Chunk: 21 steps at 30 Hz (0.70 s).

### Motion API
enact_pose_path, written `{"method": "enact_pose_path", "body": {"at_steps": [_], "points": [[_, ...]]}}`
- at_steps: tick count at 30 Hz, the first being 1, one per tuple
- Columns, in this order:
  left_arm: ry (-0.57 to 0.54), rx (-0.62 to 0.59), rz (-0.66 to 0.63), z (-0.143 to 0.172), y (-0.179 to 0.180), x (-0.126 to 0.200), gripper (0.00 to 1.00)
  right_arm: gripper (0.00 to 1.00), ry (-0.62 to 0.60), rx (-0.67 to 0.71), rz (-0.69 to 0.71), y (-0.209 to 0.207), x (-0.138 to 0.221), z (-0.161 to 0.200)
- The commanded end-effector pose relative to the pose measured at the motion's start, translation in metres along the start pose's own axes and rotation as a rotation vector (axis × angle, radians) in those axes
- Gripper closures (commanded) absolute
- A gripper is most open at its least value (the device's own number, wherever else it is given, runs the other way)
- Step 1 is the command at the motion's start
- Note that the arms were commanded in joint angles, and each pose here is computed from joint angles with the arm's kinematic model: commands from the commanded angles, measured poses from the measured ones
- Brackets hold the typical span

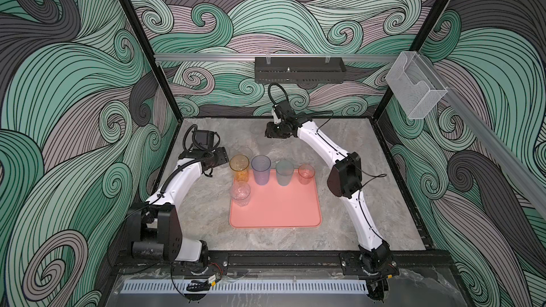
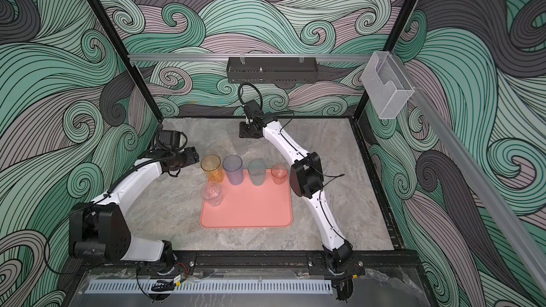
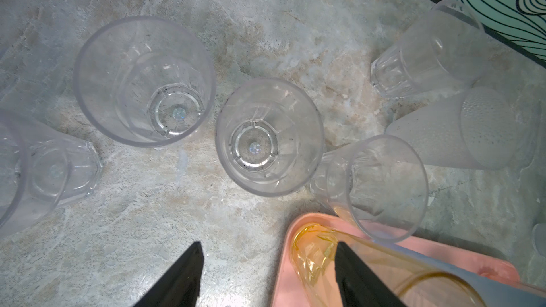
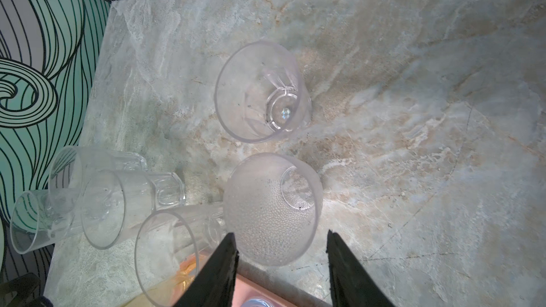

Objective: Place the glasses into the tray
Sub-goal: Pick up the glass from the top-center of the table.

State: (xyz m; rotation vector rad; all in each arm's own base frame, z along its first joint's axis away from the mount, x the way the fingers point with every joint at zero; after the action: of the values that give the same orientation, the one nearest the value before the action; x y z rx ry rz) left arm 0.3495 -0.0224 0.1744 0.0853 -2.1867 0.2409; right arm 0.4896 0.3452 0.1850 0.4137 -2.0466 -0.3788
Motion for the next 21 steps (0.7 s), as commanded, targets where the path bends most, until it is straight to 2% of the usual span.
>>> {"method": "enact_pose_path", "body": {"at_steps": [1, 10, 13, 17, 21], "points": [[-0.022, -0.015, 0.008, -0.002, -0.005, 0.006, 0.27, 0.53, 0.042, 0.004, 0.058, -0.013, -0.026, 0.012], [-0.023, -0.013, 0.009, -0.002, -0.005, 0.006, 0.27, 0.63, 0.017, 0.087, 0.133, -0.019, -0.037, 0.013], [-0.024, -0.013, 0.009, -0.002, -0.005, 0.006, 0.27, 0.70, 0.024, 0.094, 0.146, -0.022, -0.042, 0.016], [-0.025, -0.017, 0.006, -0.002, -0.005, 0.007, 0.27, 0.84, 0.019, 0.098, 0.173, -0.027, -0.041, 0.016], [-0.033, -0.021, -0.002, -0.002, -0.004, 0.010, 0.27, 0.92, 0.005, 0.120, 0.201, -0.029, -0.030, 0.013]]}}
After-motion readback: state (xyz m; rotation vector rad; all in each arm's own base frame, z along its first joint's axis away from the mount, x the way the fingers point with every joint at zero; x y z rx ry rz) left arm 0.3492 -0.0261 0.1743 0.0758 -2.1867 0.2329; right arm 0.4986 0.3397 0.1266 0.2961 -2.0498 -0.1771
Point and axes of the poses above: each gripper's point midway between its finger pads, its own x axis back along the fingers, its own y axis along the line the jaws close on, z = x × y, the point moved 4 cm from there along x, back along the fingers, and after that the axes turned 9 degrees about -x, right-handed, at the moved point
